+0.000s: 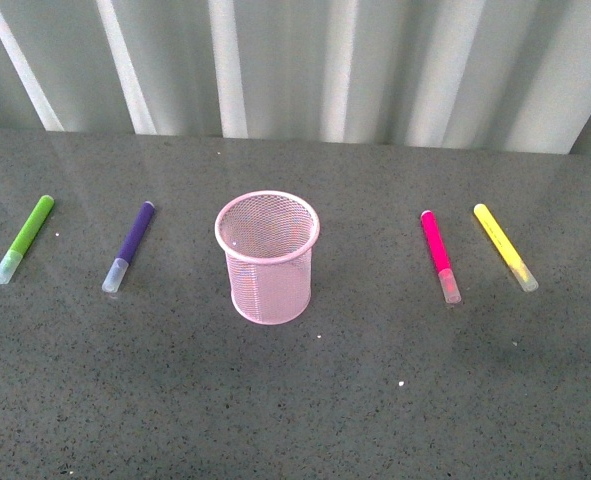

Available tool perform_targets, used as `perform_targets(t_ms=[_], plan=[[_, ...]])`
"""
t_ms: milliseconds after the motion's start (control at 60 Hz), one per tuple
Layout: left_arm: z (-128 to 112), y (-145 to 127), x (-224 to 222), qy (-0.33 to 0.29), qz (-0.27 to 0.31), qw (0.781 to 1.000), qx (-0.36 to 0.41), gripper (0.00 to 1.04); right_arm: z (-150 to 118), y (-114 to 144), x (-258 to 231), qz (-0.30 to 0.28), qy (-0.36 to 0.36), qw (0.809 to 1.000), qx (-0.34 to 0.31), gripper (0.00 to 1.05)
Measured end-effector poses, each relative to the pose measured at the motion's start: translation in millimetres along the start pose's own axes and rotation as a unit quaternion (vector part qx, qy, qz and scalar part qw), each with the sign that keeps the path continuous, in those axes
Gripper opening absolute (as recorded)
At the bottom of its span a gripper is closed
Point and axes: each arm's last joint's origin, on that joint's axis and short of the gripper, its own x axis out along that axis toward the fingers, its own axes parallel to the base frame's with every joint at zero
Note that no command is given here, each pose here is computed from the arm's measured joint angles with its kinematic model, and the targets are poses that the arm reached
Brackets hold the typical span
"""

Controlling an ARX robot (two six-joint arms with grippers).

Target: Insert purple and pink pens into pink cup

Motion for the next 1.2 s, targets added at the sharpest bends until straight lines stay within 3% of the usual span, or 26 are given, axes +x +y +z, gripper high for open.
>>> perform_targets(t_ms=[1199], plan=[[0.1, 0.0, 0.0, 0.0, 0.0, 1.0, 0.0, 0.98, 0.0, 0.0, 0.0, 0.0, 0.0, 1.0, 0.0, 0.98]])
